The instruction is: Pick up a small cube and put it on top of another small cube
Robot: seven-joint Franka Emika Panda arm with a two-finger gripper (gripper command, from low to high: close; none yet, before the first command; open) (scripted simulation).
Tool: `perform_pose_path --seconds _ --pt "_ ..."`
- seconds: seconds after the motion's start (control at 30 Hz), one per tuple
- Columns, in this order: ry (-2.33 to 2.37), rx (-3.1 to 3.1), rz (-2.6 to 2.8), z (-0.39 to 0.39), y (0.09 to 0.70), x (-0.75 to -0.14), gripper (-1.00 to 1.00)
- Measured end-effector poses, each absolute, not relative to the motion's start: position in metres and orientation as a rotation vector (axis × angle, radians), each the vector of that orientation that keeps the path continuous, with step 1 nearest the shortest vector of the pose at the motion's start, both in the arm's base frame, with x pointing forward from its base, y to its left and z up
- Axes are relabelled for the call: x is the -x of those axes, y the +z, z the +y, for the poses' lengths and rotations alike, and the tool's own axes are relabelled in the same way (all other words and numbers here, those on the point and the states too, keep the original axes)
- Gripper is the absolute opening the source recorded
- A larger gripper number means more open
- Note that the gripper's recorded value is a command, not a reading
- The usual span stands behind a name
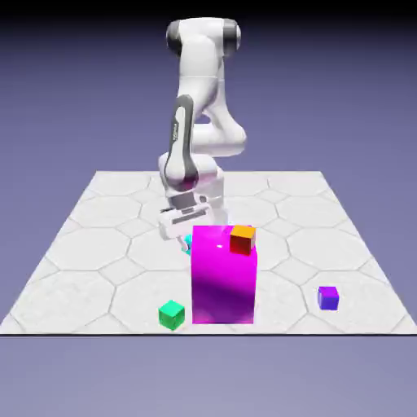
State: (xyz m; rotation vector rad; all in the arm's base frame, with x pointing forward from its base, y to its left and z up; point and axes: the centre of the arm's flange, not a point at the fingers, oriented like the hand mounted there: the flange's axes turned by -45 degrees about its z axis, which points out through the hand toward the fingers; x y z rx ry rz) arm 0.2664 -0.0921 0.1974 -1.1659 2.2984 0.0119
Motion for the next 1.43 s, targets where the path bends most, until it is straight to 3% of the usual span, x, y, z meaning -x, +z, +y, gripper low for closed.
perform_pose_path --seconds 0.43,1.1,1.2,1.33,1.37,1.43 --pt "-0.041 1.496 1.833 -0.126 0.317 -0.422 -1.0" --pt "0.436 1.738 2.015 -0.003 0.442 -0.474 -1.0" --pt "0.468 1.738 2.065 0.009 0.446 -0.471 -1.0" --pt "0.469 1.738 2.064 0.033 0.385 -0.475 -1.0" --pt "0.468 1.738 2.065 0.034 0.383 -0.475 1.0" --pt "0.469 1.739 2.065 0.034 0.383 -0.475 1.0"
